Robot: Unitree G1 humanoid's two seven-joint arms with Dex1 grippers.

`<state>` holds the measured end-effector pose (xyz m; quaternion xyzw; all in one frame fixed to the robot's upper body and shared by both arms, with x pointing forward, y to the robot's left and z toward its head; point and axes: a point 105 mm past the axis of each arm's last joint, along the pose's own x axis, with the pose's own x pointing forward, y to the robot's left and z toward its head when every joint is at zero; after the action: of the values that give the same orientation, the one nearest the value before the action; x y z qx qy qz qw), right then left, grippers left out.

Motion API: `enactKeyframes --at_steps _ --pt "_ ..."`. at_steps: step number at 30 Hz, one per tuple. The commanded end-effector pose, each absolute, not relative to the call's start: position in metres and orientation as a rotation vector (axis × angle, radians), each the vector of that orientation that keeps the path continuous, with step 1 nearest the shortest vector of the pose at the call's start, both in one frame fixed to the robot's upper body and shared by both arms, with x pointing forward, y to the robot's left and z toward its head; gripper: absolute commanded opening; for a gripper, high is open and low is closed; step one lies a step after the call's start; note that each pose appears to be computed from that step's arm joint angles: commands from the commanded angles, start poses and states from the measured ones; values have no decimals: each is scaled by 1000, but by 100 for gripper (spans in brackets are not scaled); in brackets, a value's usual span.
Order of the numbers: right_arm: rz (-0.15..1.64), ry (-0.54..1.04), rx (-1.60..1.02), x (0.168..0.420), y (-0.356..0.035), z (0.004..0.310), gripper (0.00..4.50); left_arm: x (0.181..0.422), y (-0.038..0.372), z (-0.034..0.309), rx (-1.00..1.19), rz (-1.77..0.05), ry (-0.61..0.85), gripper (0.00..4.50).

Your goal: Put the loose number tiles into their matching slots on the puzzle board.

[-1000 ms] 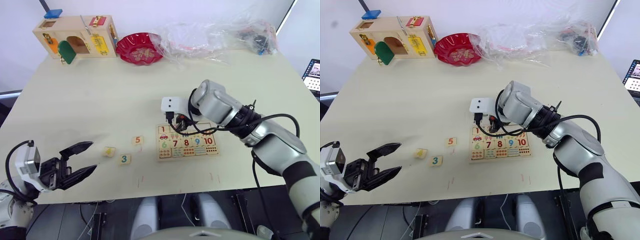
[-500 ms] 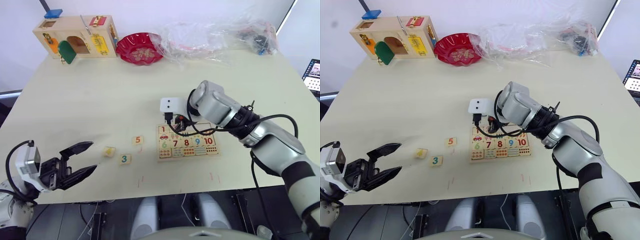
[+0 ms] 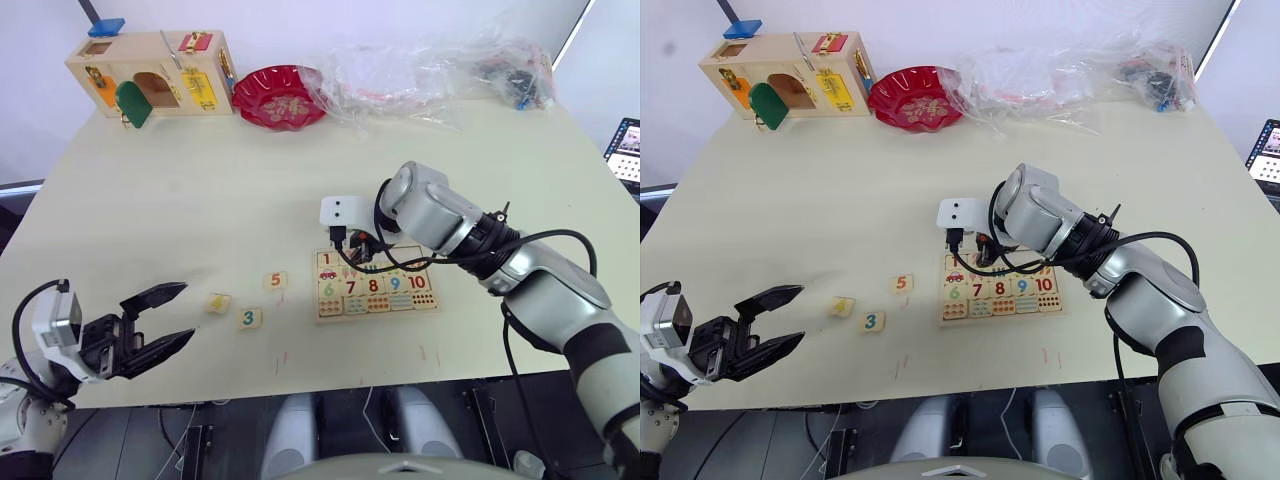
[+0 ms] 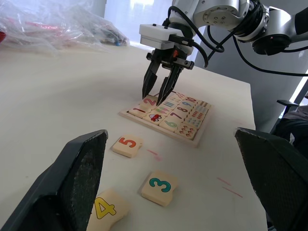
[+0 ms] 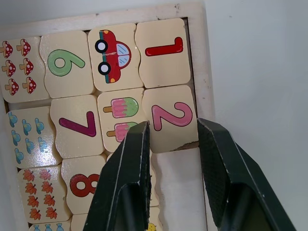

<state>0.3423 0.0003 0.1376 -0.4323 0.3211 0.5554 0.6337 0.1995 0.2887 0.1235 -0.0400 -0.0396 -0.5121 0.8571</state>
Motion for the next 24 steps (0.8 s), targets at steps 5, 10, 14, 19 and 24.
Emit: enactKeyframes --at_steps 5,10,14,19,24 --pt "1280 709 -993 341 2 143 87 197 288 130 -62 -1104 -104 450" --pt "1291 698 -1013 341 2 143 190 196 289 130 -62 -1102 -103 450" --pt "1295 687 -1021 340 2 143 341 195 289 129 -63 -1103 -104 450" --pt "1299 645 -1018 341 2 152 448 194 288 129 -64 -1104 -104 450" --pt "1370 497 -890 337 0 174 448 194 288 130 -65 -1105 -104 450"
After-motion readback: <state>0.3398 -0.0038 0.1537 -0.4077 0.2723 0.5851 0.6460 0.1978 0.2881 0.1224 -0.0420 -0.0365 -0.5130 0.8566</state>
